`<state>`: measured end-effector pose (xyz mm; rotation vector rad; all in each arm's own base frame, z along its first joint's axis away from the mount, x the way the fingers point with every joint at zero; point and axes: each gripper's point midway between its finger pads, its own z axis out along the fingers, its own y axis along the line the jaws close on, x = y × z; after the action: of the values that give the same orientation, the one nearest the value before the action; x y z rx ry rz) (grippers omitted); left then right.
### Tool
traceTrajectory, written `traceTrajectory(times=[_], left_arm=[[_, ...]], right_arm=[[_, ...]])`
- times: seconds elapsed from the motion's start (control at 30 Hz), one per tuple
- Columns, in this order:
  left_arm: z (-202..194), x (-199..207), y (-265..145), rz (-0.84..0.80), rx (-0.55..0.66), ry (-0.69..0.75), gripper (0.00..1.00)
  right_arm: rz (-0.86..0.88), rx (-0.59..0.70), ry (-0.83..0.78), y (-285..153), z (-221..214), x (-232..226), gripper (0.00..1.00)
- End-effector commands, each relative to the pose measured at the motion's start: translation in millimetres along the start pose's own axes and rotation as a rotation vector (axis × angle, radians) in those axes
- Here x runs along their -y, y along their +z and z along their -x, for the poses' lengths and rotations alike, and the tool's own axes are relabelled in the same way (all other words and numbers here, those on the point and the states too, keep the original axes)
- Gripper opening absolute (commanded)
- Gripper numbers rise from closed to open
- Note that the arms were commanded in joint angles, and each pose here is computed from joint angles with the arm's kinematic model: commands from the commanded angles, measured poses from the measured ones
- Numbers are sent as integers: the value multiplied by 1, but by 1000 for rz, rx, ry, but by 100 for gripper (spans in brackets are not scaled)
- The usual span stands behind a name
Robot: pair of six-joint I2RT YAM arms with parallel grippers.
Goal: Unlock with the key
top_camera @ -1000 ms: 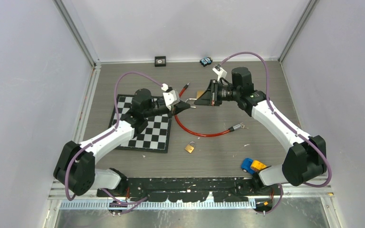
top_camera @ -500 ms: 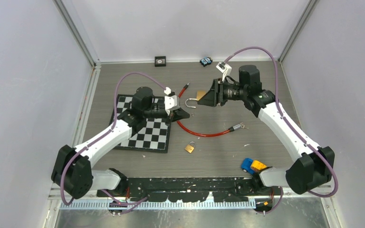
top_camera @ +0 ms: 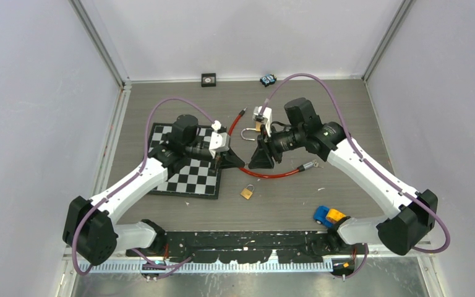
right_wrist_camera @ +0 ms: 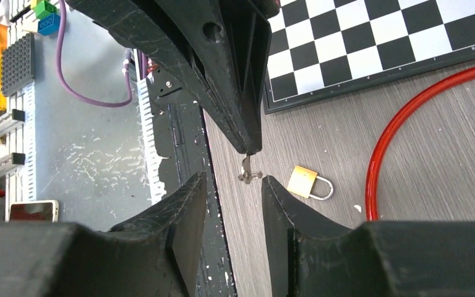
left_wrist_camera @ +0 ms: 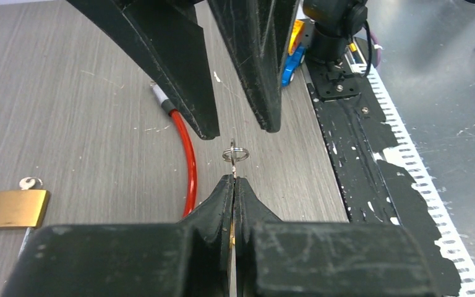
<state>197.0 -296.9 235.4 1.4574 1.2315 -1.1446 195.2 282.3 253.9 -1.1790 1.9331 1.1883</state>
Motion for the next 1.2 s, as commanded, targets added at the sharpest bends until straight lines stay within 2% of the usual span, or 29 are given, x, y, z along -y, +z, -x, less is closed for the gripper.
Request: traceTrajectory(times=[0.0,0.43,0.8,1.17], left_arm=[[20,7,-3,-46,38,41,0],[19,11,-3,-65,37,25,0],[16,12,-3,-68,30,27,0],[18,12,-3,-70,29,21,0]], right_arm=[[-7,-11,-97,2,11,-2,41],[-18,-52,-124,13,8,-2,35],[-31,-43,-140,8,15,-5,41],[-28,-77,-147,18,11,-4,37]])
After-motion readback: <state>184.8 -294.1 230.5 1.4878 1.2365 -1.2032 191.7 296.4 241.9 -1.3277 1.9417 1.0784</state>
